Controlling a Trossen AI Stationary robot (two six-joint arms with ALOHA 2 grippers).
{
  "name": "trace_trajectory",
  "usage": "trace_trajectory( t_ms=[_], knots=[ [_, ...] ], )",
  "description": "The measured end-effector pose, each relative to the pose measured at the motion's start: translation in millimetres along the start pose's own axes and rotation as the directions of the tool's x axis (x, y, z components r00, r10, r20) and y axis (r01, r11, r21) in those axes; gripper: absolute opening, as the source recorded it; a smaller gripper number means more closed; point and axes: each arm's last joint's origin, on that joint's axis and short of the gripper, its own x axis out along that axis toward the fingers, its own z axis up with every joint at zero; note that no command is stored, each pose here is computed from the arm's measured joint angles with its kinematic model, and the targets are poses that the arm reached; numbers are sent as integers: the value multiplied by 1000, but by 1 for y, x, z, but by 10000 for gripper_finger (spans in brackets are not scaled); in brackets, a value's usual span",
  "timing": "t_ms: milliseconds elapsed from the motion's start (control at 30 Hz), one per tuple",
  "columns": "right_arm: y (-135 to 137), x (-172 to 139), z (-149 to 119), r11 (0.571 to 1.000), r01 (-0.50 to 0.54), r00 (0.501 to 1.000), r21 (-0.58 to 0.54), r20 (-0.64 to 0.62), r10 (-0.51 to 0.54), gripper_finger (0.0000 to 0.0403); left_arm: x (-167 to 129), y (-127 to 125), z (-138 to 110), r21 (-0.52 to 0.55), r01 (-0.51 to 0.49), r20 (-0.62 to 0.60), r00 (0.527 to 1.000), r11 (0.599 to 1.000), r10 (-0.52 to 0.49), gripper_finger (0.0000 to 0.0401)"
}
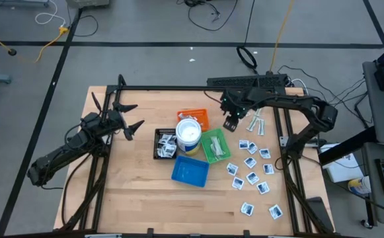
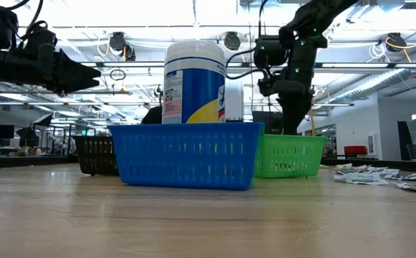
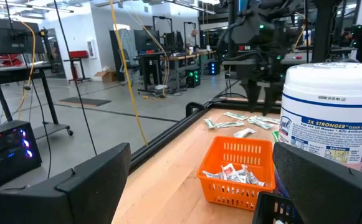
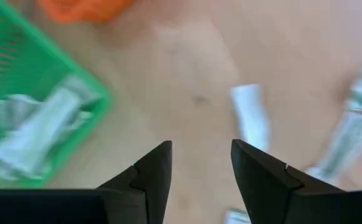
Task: Pick & Place First Aid Supplies
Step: Put the green bandage pack into the green bin
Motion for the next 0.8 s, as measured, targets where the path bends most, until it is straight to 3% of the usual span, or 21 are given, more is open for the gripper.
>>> trace_trajectory(
  t_ms=[133,400,800],
  knots=[
    [-15,0,0,997,66,998,-30,-1,-66,160,0,0,0,0,0,0,1000,1000,0,397],
    [-35,8,0,996,78,996,-38,-45,-79,160,0,0,0,0,0,0,1000,1000,0,397],
    [-44,53,0,994,49,982,-97,-177,-66,161,0,0,0,0,0,0,1000,1000,0,397]
  ],
)
